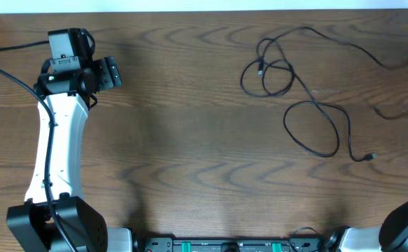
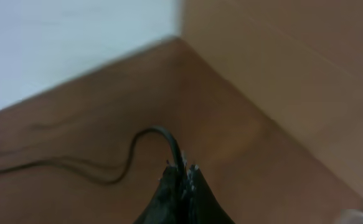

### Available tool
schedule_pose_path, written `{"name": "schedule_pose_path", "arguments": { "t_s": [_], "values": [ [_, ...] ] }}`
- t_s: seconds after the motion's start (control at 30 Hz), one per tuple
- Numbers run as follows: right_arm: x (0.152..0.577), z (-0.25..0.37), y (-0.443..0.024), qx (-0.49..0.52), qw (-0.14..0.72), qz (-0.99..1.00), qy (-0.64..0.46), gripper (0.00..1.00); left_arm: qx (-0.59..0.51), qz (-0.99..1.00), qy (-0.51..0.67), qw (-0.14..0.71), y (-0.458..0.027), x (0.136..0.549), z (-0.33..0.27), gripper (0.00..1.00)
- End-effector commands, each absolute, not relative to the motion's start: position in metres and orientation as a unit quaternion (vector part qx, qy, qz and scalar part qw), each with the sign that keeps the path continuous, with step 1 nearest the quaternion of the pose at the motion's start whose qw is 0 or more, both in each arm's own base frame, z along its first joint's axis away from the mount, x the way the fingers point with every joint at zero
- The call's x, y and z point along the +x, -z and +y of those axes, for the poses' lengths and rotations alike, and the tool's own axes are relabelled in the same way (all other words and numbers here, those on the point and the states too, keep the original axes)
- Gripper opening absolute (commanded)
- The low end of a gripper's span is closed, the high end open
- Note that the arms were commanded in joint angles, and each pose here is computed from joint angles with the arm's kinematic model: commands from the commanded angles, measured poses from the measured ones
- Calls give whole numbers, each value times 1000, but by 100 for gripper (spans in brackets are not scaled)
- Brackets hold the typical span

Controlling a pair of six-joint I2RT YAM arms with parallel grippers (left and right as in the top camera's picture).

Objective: Untangle cables

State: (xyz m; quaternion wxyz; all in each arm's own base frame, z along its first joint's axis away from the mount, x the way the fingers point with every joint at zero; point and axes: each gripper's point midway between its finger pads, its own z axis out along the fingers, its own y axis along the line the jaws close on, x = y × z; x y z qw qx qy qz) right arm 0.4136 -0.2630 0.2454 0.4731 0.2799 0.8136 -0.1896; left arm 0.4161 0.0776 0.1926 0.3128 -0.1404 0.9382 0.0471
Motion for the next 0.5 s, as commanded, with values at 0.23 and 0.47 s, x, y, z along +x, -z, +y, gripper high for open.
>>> {"name": "schedule_pose_path", "arguments": {
  "t_s": [0.23,0.47],
  "values": [
    [333,-363,-237,425,443,753,237,1,-144,938,-48,312,-193,412,78,89],
    [353,-385,-227,401,473,747,239,1,-144,938,-48,312,-193,412,78,89]
  ]
}}
